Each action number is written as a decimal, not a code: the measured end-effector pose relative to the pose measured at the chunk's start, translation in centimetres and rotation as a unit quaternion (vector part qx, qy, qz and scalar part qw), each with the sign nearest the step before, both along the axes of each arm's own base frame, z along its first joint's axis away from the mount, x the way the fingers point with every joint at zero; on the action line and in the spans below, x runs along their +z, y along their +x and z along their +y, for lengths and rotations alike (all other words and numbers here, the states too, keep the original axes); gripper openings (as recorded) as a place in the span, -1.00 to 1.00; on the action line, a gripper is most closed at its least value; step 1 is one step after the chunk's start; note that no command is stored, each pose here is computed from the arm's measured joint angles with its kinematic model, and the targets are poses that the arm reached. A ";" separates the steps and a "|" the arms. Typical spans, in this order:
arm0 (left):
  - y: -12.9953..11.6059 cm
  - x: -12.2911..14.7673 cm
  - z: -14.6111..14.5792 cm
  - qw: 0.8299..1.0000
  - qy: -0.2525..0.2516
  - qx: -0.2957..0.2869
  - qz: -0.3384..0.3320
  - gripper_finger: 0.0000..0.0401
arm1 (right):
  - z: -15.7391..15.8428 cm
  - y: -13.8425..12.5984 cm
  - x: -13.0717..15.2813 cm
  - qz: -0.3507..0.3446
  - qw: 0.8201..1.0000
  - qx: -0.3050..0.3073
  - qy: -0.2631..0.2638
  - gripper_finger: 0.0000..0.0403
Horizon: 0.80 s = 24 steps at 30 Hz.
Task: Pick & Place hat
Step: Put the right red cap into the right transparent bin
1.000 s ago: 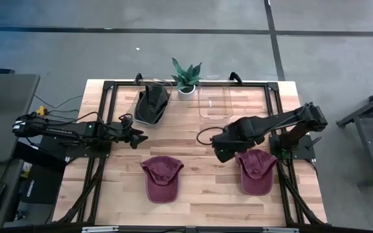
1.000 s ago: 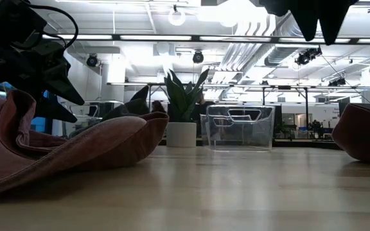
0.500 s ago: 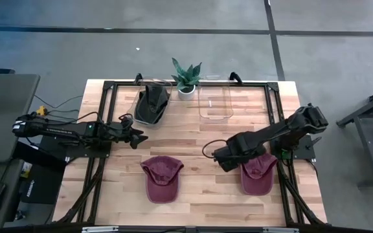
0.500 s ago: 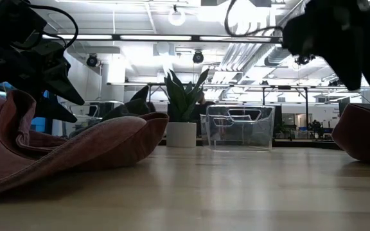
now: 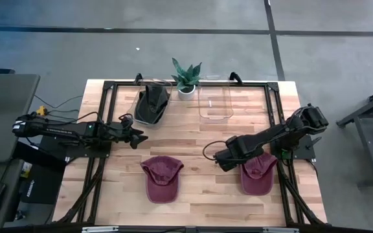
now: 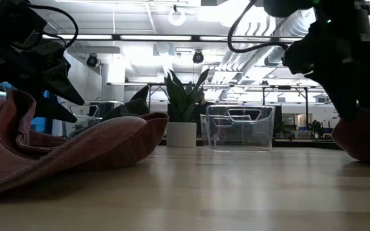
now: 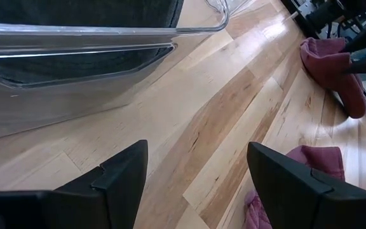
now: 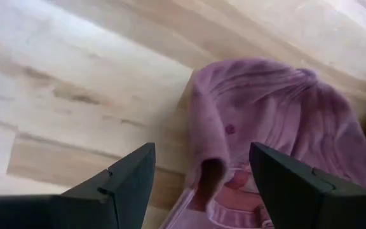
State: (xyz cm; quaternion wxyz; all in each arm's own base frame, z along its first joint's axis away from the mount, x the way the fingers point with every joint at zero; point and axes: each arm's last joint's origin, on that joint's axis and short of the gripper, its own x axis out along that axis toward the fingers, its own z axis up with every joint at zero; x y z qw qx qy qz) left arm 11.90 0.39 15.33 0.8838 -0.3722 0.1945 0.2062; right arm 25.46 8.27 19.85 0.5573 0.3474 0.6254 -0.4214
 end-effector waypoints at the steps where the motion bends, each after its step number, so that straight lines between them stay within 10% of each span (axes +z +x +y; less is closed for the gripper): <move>1: 0.0 0.0 0.0 1.000 0.000 0.000 0.000 0.30 | -0.1 0.0 0.0 0.001 1.000 -0.003 0.000 0.25; 24: 0.0 0.0 0.0 1.000 0.000 0.000 0.000 0.30 | -0.9 -0.3 -3.6 -0.015 0.992 -0.095 0.078 0.24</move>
